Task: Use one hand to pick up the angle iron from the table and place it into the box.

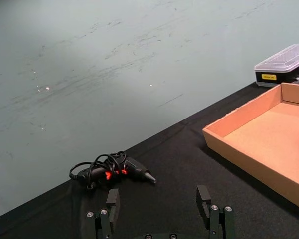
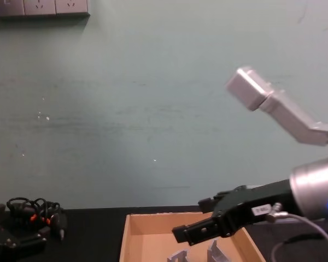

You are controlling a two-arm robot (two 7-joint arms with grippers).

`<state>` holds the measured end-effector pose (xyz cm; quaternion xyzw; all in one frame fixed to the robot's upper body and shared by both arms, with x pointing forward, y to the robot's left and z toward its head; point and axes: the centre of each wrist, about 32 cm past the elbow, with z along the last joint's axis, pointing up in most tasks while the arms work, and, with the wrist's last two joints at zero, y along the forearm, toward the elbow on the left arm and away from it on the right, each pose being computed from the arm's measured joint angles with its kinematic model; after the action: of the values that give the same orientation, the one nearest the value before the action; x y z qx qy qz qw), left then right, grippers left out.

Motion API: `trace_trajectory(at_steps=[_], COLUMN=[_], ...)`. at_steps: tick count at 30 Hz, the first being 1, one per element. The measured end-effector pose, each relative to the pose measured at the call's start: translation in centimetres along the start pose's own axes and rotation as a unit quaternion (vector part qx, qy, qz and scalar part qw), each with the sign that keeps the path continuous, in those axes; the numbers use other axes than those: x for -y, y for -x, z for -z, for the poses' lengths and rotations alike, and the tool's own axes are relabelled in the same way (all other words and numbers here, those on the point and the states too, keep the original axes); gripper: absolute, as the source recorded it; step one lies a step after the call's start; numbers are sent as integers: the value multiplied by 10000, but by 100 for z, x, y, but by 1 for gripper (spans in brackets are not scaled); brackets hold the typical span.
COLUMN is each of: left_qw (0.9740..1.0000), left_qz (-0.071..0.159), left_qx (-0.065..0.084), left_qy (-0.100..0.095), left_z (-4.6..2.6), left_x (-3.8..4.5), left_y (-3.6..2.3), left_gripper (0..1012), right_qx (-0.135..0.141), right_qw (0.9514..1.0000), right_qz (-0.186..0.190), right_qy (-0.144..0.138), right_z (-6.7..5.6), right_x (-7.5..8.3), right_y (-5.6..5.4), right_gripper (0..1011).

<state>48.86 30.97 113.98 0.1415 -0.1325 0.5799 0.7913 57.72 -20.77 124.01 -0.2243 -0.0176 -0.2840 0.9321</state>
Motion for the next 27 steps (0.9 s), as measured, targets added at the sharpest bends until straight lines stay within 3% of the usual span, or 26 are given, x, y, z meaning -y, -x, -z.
trace_trajectory(at_steps=[8, 12, 13, 14, 27], left_qw=[10000, 10000, 10000, 10000, 10000], left_qz=[0, 0, 0, 0, -1], left_qx=[0, 0, 0, 0, 0], left_qy=[0, 0, 0, 0, 0], left_z=[0, 0, 0, 0, 0], left_x=[0, 0, 0, 0, 0], left_y=[0, 0, 0, 0, 0], left_gripper=[1011, 1011, 1011, 1011, 1011], right_qx=[-8, -98, -98, -141, -397], right_qw=[9998, 9996, 9996, 9996, 9990], right_qz=[55, 30, 30, 5, -162], right_qy=[-172, -249, -249, -263, -83], right_z=[80, 190, 190, 245, 513], right_x=[314, 472, 472, 539, 799], right_y=[224, 412, 412, 503, 835], right_gripper=[1000, 1000, 1000, 1000, 1000])
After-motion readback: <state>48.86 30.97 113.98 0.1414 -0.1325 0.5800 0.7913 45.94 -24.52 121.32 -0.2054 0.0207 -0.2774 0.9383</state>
